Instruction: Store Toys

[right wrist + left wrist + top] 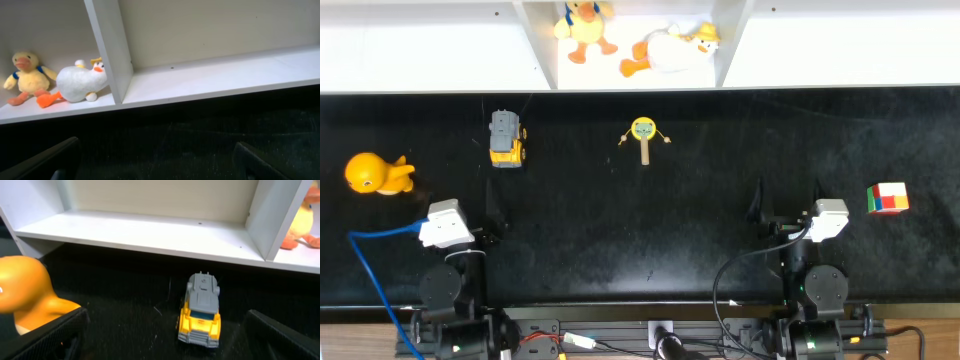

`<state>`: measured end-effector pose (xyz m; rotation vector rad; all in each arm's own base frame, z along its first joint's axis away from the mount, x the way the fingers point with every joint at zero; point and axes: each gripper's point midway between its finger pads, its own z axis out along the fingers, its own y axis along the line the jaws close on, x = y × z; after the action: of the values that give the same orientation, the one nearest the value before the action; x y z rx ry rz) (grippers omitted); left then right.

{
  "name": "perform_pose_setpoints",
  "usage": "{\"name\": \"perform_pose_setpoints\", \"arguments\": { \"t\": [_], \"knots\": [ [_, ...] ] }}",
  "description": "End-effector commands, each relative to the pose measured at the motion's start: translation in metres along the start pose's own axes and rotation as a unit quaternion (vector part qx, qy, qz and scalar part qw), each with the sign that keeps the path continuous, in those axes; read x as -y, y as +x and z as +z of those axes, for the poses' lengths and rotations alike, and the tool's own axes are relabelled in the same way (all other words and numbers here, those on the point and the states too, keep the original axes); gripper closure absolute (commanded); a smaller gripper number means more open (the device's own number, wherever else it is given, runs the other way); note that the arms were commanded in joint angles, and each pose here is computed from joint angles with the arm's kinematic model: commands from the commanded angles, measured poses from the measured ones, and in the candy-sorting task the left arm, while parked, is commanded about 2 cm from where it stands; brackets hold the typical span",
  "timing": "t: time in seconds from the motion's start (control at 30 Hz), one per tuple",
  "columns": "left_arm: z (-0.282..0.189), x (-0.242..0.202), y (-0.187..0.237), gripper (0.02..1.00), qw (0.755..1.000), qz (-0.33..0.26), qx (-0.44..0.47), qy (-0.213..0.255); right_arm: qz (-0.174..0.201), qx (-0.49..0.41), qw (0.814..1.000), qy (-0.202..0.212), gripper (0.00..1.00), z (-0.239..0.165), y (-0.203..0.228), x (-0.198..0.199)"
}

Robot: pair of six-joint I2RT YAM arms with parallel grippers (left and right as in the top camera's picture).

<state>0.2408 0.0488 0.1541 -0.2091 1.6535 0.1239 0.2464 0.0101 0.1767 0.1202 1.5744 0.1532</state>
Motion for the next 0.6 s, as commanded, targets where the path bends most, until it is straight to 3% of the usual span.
{"name": "perform_pose_setpoints", "arguments": {
  "t": [0.03, 0.33, 0.6],
  "knots": [
    [-0.009, 0.000, -0.019, 0.020, 1.000, -0.029, -0.002, -0.002, 0.002, 0.000, 1.000, 0.000, 0.005, 0.000, 0.003, 0.000],
    [-0.050, -0.038, -0.091, 0.023, 0.989, -0.040, -0.073, -0.120, 0.002, 0.000, 1.000, 0.000, 0.005, 0.000, 0.003, 0.000],
    [-0.039, -0.070, -0.153, 0.023, 0.968, -0.036, -0.150, -0.199, 0.002, 0.000, 1.000, 0.000, 0.005, 0.000, 0.003, 0.000]
  ]
}}
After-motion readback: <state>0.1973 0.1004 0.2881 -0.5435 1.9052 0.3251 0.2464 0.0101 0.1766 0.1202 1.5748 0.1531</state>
